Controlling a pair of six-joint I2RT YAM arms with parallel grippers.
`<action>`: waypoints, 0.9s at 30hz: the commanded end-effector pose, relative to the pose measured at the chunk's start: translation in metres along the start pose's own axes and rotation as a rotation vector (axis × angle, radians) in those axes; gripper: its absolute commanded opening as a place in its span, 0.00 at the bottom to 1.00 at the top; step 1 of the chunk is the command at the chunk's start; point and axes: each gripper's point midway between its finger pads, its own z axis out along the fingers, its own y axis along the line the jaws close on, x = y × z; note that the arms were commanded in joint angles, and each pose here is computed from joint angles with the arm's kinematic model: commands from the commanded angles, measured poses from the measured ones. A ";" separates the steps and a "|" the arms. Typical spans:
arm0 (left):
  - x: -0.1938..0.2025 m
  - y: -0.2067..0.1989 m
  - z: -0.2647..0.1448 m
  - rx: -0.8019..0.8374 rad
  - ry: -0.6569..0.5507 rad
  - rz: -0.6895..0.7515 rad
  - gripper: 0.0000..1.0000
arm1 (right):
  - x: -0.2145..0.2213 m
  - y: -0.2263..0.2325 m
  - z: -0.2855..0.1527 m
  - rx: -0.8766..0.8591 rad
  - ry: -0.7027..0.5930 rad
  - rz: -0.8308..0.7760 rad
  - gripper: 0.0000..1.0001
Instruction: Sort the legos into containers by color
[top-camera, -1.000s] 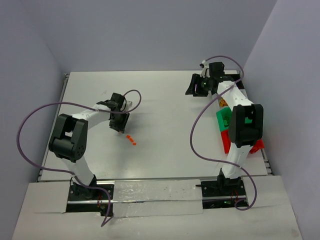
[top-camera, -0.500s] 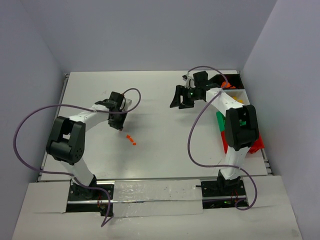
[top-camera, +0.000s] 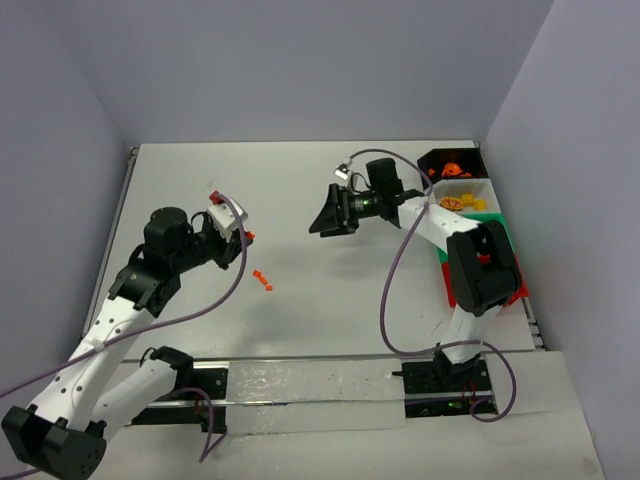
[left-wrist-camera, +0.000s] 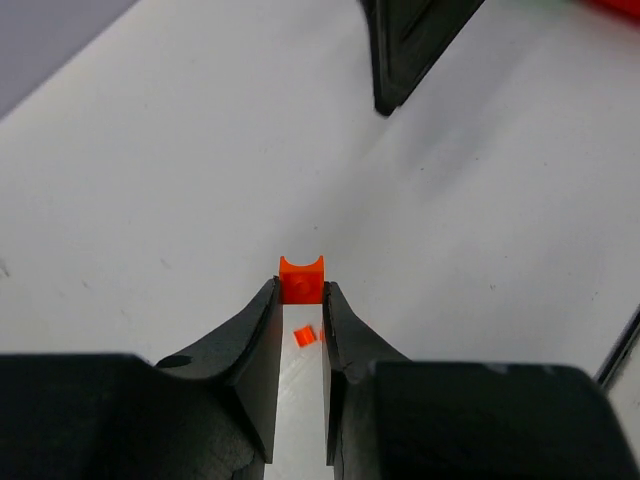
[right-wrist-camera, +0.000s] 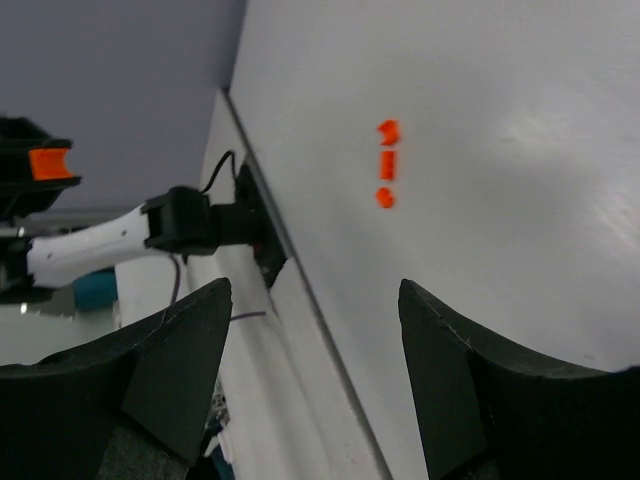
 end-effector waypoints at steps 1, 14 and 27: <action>0.004 -0.020 0.004 0.116 -0.037 0.160 0.00 | 0.002 0.106 -0.002 -0.224 -0.012 -0.224 0.72; -0.003 -0.040 0.004 0.147 -0.070 0.270 0.00 | 0.025 0.135 0.043 -0.151 0.073 -0.283 0.64; -0.009 -0.049 0.010 0.159 -0.067 0.284 0.00 | 0.043 0.137 0.067 -0.161 0.158 -0.270 0.56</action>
